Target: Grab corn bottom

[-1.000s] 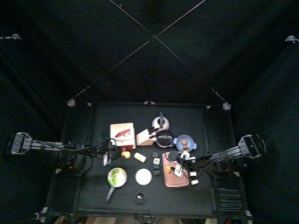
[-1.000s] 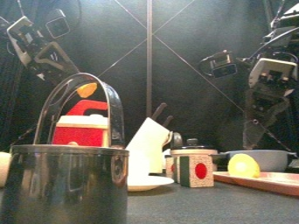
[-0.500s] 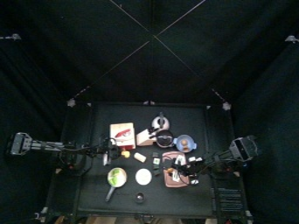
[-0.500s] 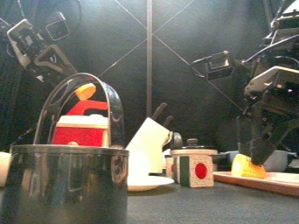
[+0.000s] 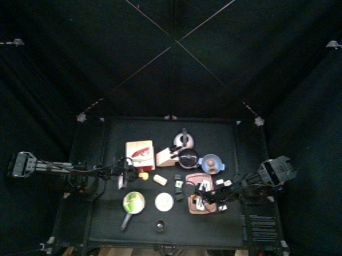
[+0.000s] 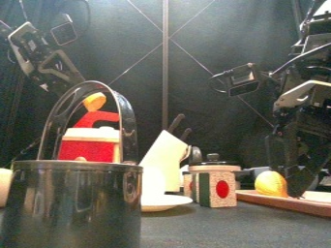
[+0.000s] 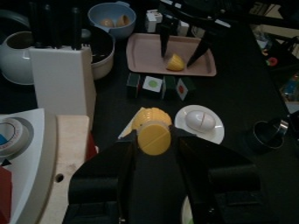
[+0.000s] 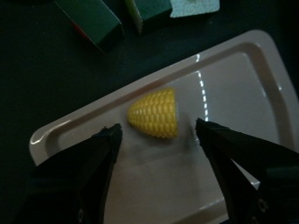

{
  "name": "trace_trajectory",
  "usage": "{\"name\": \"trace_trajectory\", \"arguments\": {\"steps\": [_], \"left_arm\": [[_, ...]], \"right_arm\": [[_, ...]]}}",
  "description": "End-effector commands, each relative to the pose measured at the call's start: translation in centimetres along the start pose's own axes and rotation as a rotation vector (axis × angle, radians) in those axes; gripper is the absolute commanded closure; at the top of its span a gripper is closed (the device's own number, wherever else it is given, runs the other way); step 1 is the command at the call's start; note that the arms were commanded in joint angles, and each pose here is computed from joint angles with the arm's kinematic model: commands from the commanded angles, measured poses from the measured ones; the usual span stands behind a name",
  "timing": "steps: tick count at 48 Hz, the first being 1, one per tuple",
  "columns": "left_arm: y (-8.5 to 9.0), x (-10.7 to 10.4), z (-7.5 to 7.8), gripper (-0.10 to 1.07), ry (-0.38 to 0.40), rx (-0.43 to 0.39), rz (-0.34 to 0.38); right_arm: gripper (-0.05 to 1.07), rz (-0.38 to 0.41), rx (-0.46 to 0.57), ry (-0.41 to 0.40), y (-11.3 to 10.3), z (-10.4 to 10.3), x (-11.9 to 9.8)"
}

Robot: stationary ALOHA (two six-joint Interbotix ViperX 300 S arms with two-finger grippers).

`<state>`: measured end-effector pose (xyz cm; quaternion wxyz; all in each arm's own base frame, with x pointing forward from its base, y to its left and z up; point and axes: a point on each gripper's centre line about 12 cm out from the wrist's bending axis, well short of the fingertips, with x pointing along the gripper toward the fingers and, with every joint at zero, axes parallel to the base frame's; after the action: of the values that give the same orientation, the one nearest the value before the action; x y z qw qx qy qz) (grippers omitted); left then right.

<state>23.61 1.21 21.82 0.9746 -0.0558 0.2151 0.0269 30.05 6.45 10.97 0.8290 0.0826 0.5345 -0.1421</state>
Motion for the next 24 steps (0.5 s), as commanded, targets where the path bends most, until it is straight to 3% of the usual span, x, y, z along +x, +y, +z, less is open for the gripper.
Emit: {"name": "trace_trajectory", "arguments": {"steps": [1,24], "left_arm": [[0.0,0.0,0.4,0.29,-0.011,-0.006,-0.002],[0.0,0.0,0.4,0.29,-0.011,-0.012,-0.002]], "right_arm": [[0.05,0.032,0.106,0.004,-0.1,1.0,-0.7],[0.05,0.073,0.241,0.014,0.0,2.0,-2.5]]}}
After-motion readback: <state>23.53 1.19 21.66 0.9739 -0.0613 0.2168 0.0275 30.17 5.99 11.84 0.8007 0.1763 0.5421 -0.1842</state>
